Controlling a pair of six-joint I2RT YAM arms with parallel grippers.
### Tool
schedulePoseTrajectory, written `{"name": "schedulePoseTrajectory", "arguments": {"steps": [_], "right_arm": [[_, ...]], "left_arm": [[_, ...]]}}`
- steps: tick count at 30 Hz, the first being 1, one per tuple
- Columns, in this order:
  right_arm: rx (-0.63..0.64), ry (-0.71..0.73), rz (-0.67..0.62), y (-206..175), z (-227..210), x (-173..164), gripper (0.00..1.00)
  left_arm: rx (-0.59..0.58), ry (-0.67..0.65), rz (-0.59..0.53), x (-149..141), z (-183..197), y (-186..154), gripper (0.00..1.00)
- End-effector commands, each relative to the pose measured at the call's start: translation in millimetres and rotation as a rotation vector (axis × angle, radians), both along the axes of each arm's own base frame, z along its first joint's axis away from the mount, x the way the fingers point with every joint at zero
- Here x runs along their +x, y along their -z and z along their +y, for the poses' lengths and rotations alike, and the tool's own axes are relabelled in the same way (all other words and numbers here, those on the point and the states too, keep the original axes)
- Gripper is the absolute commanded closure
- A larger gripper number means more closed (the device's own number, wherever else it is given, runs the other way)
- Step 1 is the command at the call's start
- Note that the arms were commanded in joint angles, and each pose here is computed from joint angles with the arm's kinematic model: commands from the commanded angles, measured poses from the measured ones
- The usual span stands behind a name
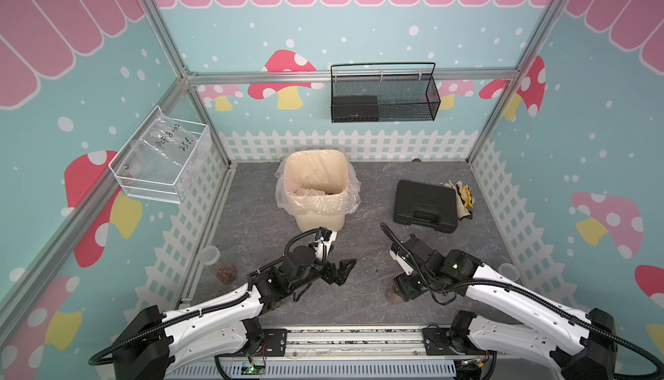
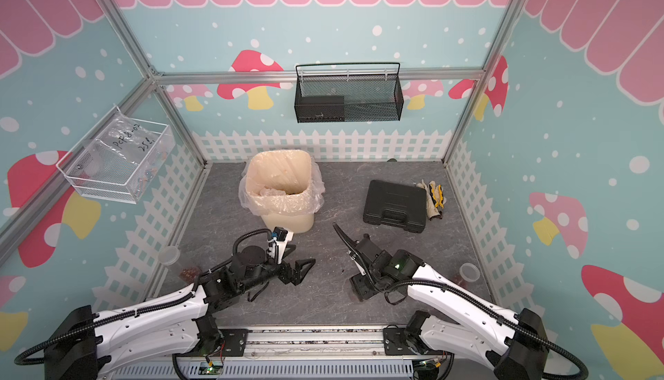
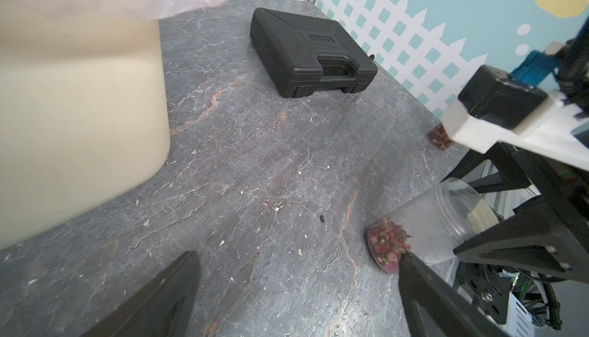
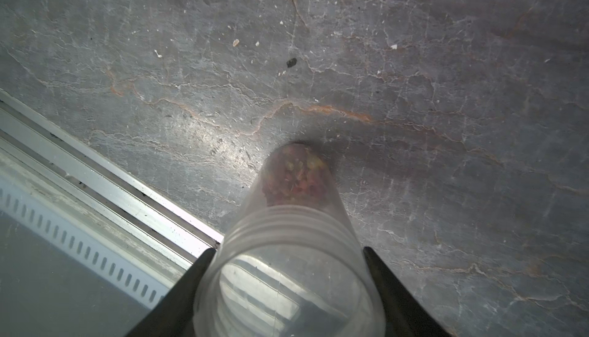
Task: Empty the moldy dried flower tea in the jars
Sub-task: Pick up the jar from the center of the board.
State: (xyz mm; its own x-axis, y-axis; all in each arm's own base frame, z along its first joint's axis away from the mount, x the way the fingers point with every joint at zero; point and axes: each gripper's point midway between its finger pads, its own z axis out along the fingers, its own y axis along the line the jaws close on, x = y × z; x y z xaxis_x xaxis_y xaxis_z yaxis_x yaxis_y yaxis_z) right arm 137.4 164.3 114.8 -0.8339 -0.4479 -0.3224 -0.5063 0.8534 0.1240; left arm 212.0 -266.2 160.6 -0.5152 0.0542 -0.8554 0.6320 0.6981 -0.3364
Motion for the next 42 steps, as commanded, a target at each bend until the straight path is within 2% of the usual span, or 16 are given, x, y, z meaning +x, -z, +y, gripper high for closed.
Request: {"name": "schedulePoseTrajectory", "arguments": {"steps": [1, 3, 7, 11, 15, 20, 28, 31, 42], "right_arm": [[0.089, -0.018, -0.131, -33, 22, 24, 0.56], [0.142, -0.036, -0.195, -50, 36, 37, 0.61], [0.233, -0.124, -0.300, -74, 69, 59, 0.64], [0.264, -0.218, -0.329, -84, 95, 78, 0.67], [0.328, -0.300, -0.309, -88, 105, 85, 0.67], [0.403, -0.306, -0.323, -102, 97, 94, 0.68], [0.543, -0.397, -0.275, -120, 106, 68, 0.70], [0.573, -0.419, -0.252, -121, 106, 57, 0.70], [0.637, -0.475, -0.201, -119, 108, 37, 0.70]], "left_arm": [[-0.027, -0.003, -0.066, 2, 0, -18, 0.00], [-0.045, -0.004, -0.094, 2, 1, -25, 0.00], [-0.097, 0.004, -0.181, -1, 5, -42, 0.01], [-0.132, 0.027, -0.316, -7, 13, -57, 0.01], [-0.075, 0.020, -0.425, -7, 21, -60, 0.01], [0.024, 0.119, -0.518, -15, 14, -49, 0.01], [0.160, 0.275, -0.587, -24, -2, -33, 0.01], [0.221, 0.291, -0.600, -23, -5, -28, 0.01], [0.283, 0.360, -0.621, -23, -17, -19, 0.00]]}}
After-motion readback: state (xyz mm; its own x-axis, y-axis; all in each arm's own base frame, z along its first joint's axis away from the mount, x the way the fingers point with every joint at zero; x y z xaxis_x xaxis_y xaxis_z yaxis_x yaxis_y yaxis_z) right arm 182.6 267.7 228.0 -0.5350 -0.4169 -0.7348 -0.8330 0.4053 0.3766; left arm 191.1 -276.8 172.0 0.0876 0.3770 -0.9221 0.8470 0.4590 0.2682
